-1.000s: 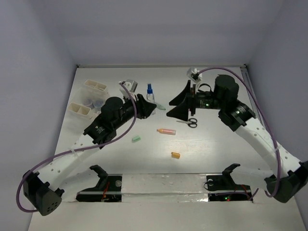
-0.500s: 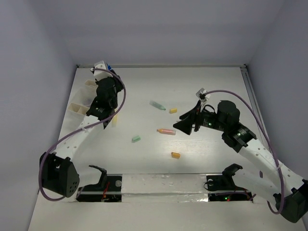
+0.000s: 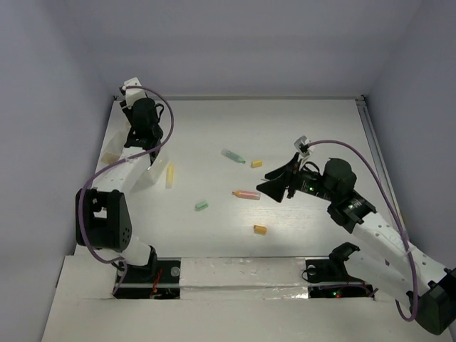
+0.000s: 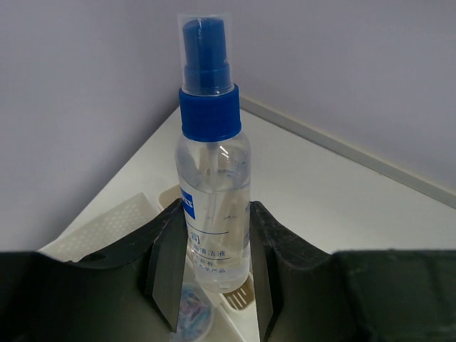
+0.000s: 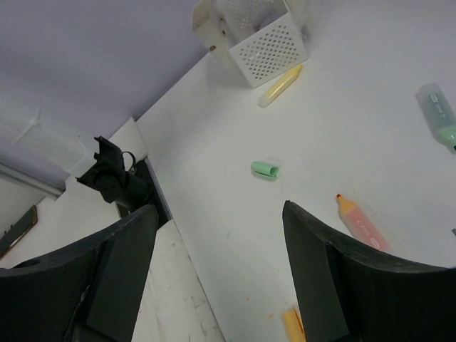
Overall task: Sort the stationery into containers
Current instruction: Place the stationery in the storage box.
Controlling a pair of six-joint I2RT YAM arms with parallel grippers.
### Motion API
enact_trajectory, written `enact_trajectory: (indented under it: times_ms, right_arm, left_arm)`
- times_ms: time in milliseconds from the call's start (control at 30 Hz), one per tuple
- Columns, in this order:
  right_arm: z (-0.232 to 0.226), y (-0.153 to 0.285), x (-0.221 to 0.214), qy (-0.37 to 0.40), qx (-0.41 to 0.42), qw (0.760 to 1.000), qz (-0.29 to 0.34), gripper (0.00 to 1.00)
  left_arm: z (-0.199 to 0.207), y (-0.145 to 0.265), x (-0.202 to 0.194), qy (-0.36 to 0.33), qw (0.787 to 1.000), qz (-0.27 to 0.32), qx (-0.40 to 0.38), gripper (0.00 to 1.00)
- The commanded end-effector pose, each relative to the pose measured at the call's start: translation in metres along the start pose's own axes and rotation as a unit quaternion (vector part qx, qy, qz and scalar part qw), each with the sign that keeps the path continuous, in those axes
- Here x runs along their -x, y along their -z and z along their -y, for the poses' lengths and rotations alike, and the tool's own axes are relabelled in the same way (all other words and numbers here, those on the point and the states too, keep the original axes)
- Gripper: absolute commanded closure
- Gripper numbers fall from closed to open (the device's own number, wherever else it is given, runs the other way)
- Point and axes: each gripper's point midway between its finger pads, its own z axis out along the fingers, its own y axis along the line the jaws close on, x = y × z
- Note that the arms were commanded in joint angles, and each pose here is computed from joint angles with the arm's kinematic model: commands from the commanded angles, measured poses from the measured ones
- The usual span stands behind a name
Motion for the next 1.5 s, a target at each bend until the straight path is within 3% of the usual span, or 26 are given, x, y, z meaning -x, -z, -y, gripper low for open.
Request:
enact_trajectory:
  times_ms: [0, 500, 1033, 1467]
  right_arm:
    - [-0.011, -0.001, 0.015, 0.019, 0.027, 0.999, 0.033, 0.24]
    - [-0.007, -0.011, 0.005, 0.006, 0.043, 0.999, 0.015, 0.24]
    - [-0.006, -0.014, 0.002, 0.006, 0.049, 0.999, 0.009, 0.26]
    - [-0.006, -0.014, 0.003, 0.009, 0.048, 0.999, 0.012, 0.26]
  left_arm:
    - [-0.002, -0.013, 0.045, 0.02, 0.998, 0.056, 0.002, 1.0]
    - [-0.019, -0.07, 0.002, 0.008, 0.999, 0.027, 0.021, 1.0]
    - [-0.03, -0.083, -0.016, 0.002, 0.999, 0.019, 0.031, 0.99]
    - [-0.03, -0.085, -0.031, -0.002, 0.999, 0.009, 0.031, 0.9]
